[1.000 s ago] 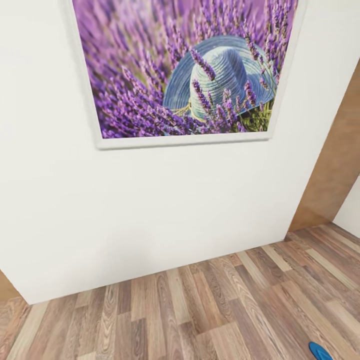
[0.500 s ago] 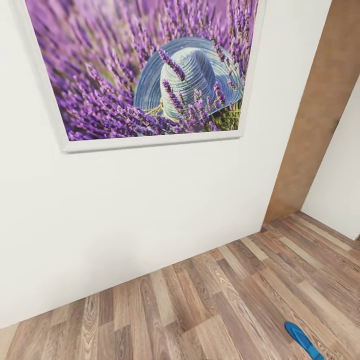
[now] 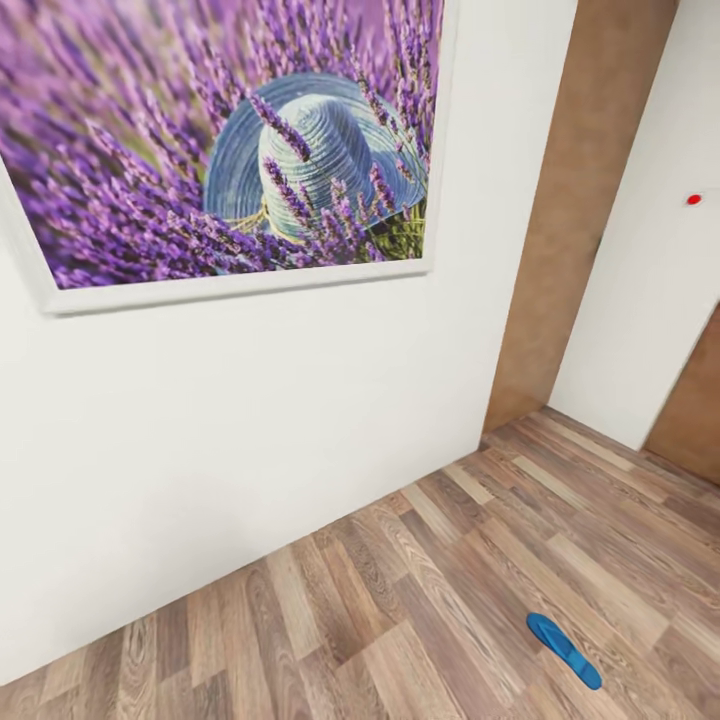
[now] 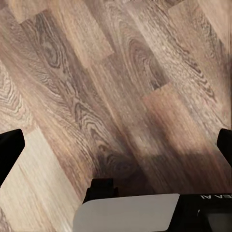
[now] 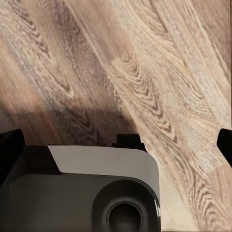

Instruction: In the bedroom, move the book from the bed onto either nightstand, and place the two sandals side by side next to the bed.

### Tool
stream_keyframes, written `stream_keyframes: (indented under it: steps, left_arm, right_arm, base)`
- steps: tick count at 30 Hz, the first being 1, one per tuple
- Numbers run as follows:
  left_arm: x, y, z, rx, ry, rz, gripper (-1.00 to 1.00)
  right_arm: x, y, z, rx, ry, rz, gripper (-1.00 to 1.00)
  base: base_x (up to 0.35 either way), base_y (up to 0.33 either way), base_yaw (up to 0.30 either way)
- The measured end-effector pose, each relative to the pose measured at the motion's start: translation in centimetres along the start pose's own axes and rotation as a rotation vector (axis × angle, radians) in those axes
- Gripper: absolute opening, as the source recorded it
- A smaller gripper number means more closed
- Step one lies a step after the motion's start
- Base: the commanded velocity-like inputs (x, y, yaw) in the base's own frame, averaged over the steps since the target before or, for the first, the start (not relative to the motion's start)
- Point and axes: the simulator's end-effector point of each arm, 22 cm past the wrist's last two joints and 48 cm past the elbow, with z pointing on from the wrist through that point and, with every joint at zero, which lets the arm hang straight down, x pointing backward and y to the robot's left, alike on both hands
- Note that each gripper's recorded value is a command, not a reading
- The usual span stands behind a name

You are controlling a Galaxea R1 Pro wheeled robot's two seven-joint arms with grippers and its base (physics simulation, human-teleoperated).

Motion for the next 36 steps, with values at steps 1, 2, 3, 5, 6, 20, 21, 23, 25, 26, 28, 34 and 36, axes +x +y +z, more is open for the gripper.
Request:
stream_keyframes:
  steps: [1, 2, 3, 5, 6, 20, 21, 23, 25, 26, 28, 34, 36]
  left_arm:
    - [-0.01, 0.00, 0.00, 0.000, 0.000, 0.000, 1.00]
    - [0.01, 0.00, 0.00, 0.000, 0.000, 0.000, 1.00]
    - [0.01, 0.00, 0.00, 0.000, 0.000, 0.000, 1.00]
    - [0.01, 0.00, 0.00, 0.000, 0.000, 0.000, 1.00]
    - [0.02, 0.00, -0.01, 0.000, 0.000, 0.000, 1.00]
    - [0.01, 0.00, 0.00, 0.000, 0.000, 0.000, 1.00]
    - [0.02, 0.00, -0.01, 0.000, 0.000, 0.000, 1.00]
    - [0.03, 0.00, -0.01, 0.000, 0.000, 0.000, 1.00]
    - [0.04, 0.00, -0.01, 0.000, 0.001, 0.000, 1.00]
    - [0.02, 0.00, -0.01, 0.000, 0.000, 0.000, 1.00]
    - [0.05, 0.00, -0.01, 0.000, 0.001, 0.000, 1.00]
    - [0.03, 0.00, -0.01, 0.000, 0.000, 0.000, 1.00]
    - [0.04, 0.00, -0.01, 0.000, 0.001, 0.000, 1.00]
  right_arm:
    - [-0.01, -0.02, 0.00, 0.000, 0.000, 0.000, 1.00]
    - [-0.02, -0.04, 0.00, 0.000, 0.000, 0.000, 1.00]
    - [-0.03, -0.07, 0.01, 0.001, 0.000, 0.000, 1.00]
    - [-0.03, -0.06, 0.01, 0.001, 0.000, 0.000, 1.00]
    - [-0.01, -0.05, 0.00, 0.001, 0.000, 0.000, 1.00]
    - [0.01, -0.06, 0.00, 0.001, 0.000, 0.000, 1.00]
    - [0.02, -0.05, -0.01, 0.001, 0.000, 0.000, 1.00]
    - [0.01, -0.03, 0.00, 0.000, 0.000, 0.000, 1.00]
    - [0.00, -0.05, 0.00, 0.001, 0.000, 0.000, 1.00]
    - [-0.01, -0.04, 0.00, 0.001, 0.000, 0.000, 1.00]
    - [-0.01, -0.06, 0.00, 0.001, 0.000, 0.000, 1.00]
    - [0.00, -0.03, 0.00, 0.000, 0.000, 0.000, 1.00]
    - [0.02, -0.01, 0.00, 0.000, 0.000, 0.000, 1.00]
  base:
    - [0.000, 0.000, -0.282]
    - [0.000, 0.000, -0.282]
    - [0.000, 0.000, -0.282]
    - [0.000, 0.000, -0.282]
    - [0.000, 0.000, -0.282]
    - [0.000, 0.000, -0.282]
    - [0.000, 0.000, -0.282]
    - [0.000, 0.000, -0.282]
    - [0.000, 0.000, -0.282]
    - [0.000, 0.000, -0.282]
    - [0.000, 0.000, -0.282]
    - [0.000, 0.000, -0.282]
    - [0.000, 0.000, -0.282]
